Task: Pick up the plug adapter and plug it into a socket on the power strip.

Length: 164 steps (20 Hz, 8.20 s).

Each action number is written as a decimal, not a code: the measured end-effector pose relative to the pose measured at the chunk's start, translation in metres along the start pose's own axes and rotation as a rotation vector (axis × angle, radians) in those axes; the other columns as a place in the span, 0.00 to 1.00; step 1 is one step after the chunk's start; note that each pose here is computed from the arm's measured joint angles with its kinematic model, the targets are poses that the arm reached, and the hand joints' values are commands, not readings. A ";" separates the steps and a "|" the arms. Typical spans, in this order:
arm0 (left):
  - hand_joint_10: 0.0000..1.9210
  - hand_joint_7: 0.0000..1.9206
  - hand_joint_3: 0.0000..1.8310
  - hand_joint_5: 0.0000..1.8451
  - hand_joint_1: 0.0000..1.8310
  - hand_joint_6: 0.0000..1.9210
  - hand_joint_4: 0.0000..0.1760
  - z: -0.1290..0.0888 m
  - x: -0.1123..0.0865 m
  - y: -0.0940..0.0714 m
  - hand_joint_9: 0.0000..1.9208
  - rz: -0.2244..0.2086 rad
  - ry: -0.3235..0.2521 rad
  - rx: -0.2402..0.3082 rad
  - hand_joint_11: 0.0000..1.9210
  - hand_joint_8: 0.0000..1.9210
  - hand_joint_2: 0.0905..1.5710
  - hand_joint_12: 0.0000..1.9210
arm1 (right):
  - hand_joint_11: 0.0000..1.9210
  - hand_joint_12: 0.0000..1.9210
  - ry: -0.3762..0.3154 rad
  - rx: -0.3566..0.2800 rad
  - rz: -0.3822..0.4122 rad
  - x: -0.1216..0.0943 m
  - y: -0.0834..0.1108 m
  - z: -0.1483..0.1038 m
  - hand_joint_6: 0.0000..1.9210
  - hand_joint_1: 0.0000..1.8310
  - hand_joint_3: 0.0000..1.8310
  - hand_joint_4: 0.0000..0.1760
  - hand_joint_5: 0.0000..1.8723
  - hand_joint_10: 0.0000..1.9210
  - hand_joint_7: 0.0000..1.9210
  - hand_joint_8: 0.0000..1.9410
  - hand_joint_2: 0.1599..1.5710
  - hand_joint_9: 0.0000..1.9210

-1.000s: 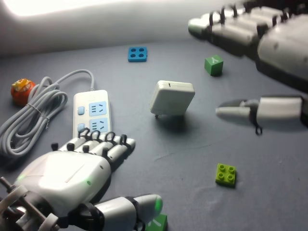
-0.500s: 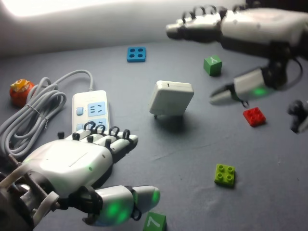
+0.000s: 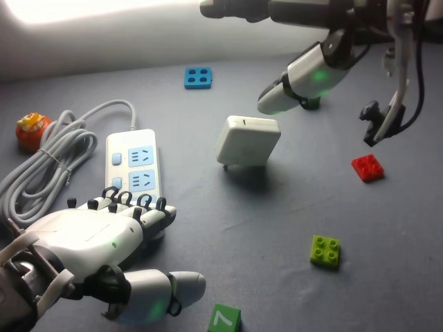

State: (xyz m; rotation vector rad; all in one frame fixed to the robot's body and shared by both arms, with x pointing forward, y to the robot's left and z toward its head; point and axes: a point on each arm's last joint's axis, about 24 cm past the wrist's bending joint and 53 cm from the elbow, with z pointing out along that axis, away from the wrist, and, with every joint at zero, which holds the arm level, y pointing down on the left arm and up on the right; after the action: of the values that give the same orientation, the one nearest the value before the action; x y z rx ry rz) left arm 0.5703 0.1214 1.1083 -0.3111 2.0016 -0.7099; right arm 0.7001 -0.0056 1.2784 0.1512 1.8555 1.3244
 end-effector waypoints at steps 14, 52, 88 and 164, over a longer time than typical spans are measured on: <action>0.00 0.06 0.00 0.05 0.00 0.00 0.00 0.013 -0.008 0.014 0.06 -0.017 -0.026 -0.037 0.00 0.00 0.74 0.11 | 0.00 0.16 0.075 0.125 0.139 0.013 -0.056 0.023 0.00 0.67 0.00 0.00 0.03 0.00 0.00 0.00 0.55 0.01; 0.00 0.09 0.00 0.07 0.00 0.00 0.00 0.017 0.005 0.029 0.09 -0.086 -0.033 -0.072 0.00 0.00 0.75 0.17 | 0.00 0.29 0.124 0.268 0.145 0.059 -0.131 0.073 0.00 0.68 0.00 0.00 0.07 0.00 0.04 0.00 0.58 0.05; 0.00 0.09 0.00 0.07 0.00 0.00 0.00 0.015 0.009 0.034 0.08 -0.101 -0.029 -0.082 0.00 0.00 0.75 0.17 | 0.48 0.48 0.120 0.265 0.124 0.059 -0.130 0.076 0.49 0.68 0.00 0.00 0.51 0.02 0.59 0.41 0.66 0.68; 0.00 0.09 0.00 0.07 0.00 0.00 0.00 0.014 0.010 0.035 0.08 -0.101 -0.034 -0.084 0.00 0.00 0.74 0.15 | 0.49 0.48 0.046 0.269 -0.374 0.117 0.001 0.177 0.52 0.68 0.00 0.00 0.50 0.00 0.60 0.40 0.66 0.70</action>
State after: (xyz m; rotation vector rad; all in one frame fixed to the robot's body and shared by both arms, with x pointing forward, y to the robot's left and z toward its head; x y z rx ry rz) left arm 0.5796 0.1395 1.0755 -0.4738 1.9974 -0.6797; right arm 0.7432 0.1855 1.1974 -0.0853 1.9783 0.8281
